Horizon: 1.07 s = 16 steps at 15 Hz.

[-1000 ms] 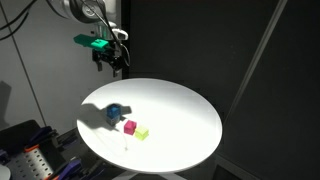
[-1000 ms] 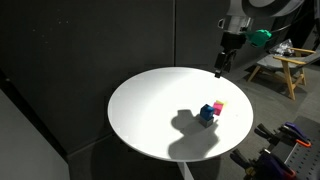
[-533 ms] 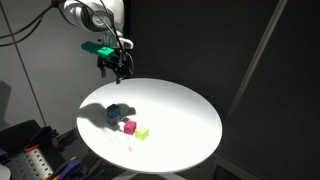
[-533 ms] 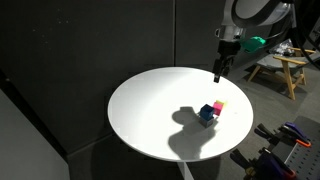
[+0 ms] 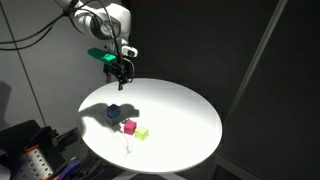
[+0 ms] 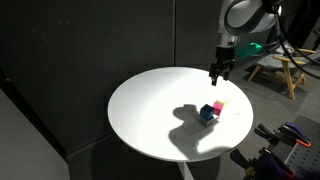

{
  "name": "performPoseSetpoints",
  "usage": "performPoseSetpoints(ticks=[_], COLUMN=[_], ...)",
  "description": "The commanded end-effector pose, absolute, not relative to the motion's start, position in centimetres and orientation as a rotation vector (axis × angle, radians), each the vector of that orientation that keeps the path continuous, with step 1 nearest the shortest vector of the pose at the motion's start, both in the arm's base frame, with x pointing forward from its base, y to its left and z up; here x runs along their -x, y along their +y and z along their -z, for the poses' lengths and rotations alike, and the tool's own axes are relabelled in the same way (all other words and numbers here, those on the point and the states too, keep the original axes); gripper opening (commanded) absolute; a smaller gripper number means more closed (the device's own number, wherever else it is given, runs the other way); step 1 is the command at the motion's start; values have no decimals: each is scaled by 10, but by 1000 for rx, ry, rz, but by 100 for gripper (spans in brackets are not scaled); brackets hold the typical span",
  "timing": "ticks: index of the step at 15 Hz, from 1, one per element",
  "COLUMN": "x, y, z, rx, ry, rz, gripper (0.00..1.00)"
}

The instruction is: Light the blue dice and put it between the pink and yellow dice

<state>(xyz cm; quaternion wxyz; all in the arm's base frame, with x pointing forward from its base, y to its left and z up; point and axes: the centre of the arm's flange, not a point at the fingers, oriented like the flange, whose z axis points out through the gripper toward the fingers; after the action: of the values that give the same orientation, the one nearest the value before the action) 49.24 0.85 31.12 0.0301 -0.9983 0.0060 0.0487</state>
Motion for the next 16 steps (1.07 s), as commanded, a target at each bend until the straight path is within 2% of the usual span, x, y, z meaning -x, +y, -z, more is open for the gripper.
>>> performPoseSetpoints(ticks=[1,16], x=[-504,-514], y=[9,17], z=[-307,-249], rx=[3064,3079], ry=[169,181], rz=[-180,-62], gripper=[100,100])
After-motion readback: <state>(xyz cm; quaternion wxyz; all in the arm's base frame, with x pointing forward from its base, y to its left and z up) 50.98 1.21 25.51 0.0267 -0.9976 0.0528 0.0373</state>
